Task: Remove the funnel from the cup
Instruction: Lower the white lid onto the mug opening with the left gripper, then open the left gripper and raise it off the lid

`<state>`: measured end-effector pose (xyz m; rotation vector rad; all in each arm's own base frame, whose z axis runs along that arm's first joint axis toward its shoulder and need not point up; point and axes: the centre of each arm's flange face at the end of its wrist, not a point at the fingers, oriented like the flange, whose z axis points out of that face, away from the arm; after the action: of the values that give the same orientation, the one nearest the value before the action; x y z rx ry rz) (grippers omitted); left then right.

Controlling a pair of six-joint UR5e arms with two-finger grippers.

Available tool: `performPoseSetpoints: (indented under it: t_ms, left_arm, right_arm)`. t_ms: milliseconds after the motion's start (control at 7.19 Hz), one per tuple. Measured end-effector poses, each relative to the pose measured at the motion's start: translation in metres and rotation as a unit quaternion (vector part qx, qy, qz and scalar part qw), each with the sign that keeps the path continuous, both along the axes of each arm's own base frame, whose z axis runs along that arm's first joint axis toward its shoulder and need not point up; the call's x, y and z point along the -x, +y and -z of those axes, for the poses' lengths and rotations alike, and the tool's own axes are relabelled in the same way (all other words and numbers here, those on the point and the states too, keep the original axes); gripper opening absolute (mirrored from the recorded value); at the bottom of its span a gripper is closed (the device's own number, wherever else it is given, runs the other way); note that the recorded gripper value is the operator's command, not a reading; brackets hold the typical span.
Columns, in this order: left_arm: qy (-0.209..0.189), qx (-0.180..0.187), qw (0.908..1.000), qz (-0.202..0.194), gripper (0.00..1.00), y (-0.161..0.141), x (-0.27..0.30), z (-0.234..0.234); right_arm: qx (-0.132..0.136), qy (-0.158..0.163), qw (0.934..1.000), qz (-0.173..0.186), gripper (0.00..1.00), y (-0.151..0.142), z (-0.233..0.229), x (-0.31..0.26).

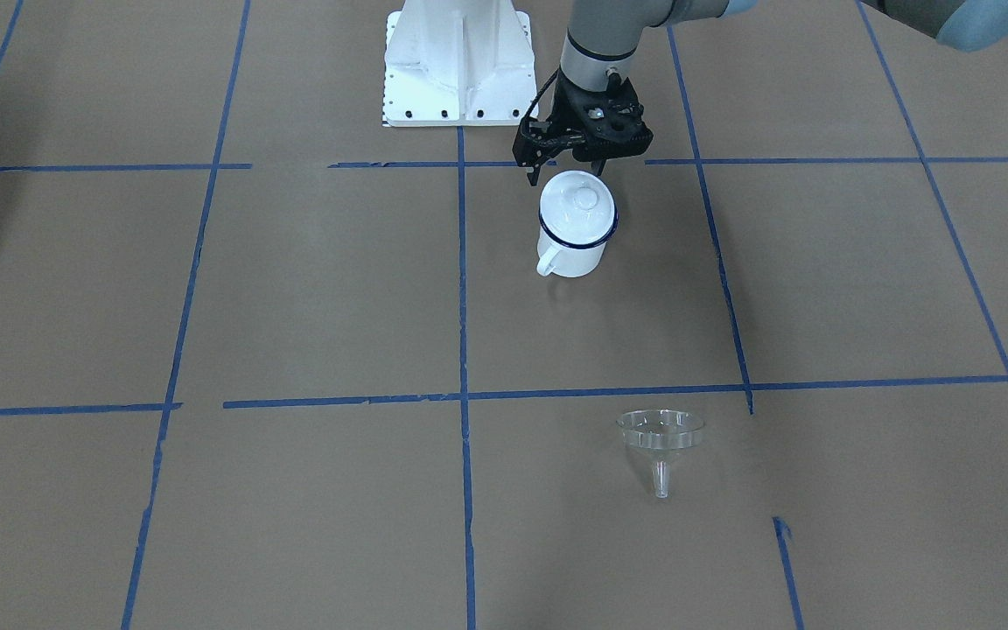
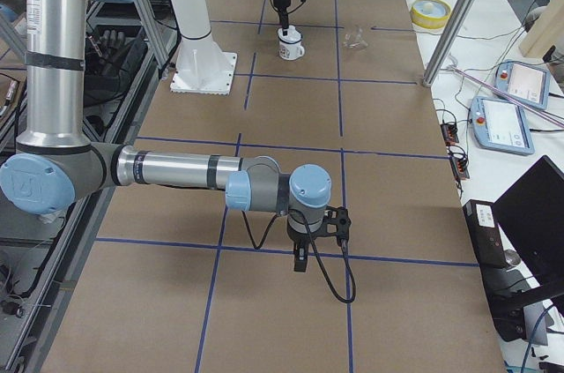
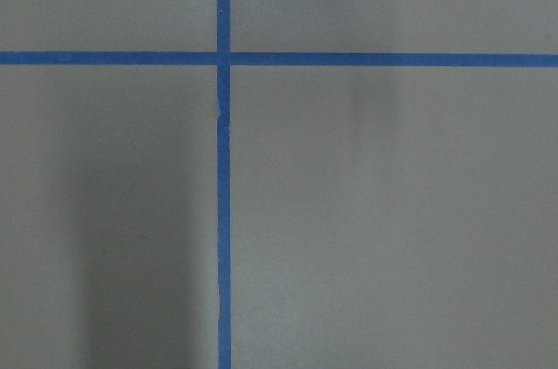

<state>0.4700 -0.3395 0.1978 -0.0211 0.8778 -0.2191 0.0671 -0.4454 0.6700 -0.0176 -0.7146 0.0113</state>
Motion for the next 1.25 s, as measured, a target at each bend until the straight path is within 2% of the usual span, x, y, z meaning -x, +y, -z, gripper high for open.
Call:
performPoseSetpoints:
  t_ms: [695, 1251]
  left_arm:
    - [-0.001, -0.001, 1.0, -0.008, 1.0, -0.001, -0.027, -0.004]
    - [0.012, -0.009, 0.9999, -0.006, 1.0, 0.001, -0.015, 0.005]
  right_arm:
    - [0.0, 0.0, 1.0, 0.0, 1.0, 0.0, 0.0, 0.0]
    - [0.0, 0.0, 1.0, 0.0, 1.0, 0.0, 0.0, 0.0]
